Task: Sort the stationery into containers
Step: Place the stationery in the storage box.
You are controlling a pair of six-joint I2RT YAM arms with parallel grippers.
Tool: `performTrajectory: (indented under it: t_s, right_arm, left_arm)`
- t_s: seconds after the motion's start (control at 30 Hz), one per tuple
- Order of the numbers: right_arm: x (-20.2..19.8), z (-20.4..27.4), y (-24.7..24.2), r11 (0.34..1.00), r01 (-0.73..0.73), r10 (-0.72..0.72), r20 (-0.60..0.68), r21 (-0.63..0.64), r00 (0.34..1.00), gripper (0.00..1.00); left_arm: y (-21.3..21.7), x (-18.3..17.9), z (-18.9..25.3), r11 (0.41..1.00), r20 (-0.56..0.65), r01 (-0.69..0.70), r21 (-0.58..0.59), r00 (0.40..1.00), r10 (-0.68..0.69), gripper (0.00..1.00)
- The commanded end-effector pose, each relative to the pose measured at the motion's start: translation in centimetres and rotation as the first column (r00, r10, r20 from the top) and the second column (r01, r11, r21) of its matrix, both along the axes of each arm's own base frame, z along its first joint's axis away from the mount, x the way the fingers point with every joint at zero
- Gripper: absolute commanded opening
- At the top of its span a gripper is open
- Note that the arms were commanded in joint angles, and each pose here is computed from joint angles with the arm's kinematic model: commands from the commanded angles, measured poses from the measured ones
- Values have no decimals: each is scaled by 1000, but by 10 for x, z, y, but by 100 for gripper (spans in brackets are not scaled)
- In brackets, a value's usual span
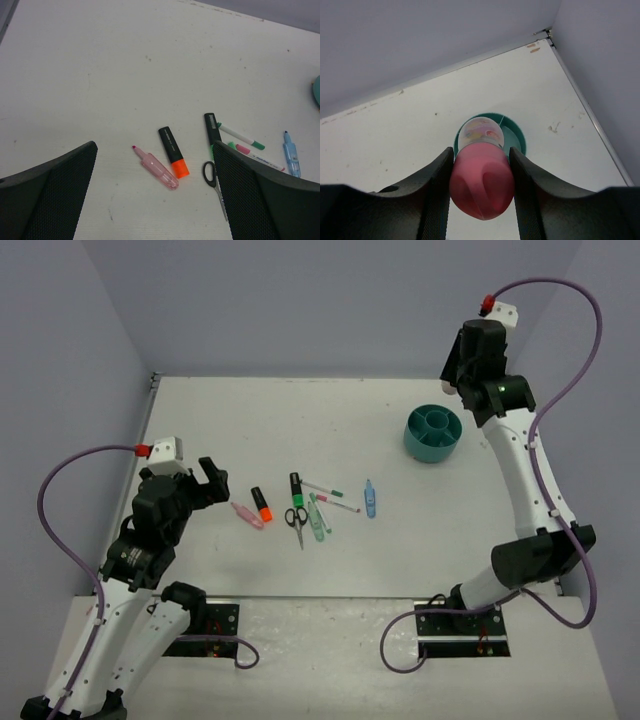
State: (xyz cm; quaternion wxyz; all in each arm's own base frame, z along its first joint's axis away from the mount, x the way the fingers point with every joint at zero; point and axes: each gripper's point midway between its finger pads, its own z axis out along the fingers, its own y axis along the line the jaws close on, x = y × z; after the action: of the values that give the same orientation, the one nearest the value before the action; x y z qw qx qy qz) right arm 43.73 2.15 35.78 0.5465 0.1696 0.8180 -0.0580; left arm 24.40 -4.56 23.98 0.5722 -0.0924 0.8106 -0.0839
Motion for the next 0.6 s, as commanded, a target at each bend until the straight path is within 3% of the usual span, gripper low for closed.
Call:
performTrajectory:
  t_s: [0.0,0.27,0.57]
  right_arm:
    - [32,-11,-6,1000,-24,24,-13,-16,1000,0]
    - [58,-55,-12,999,-38,37,-92,-17,995,0]
    - [60,-98,-11,999,-47,43,-186,-18,982,0]
  left_arm:
    - [-1,4,7,1000,31,15,18,999,-15,100]
    - [1,4,7,1000,33,3,19,999,-4,100]
    - [1,2,10,1000,43,5,15,999,-5,100]
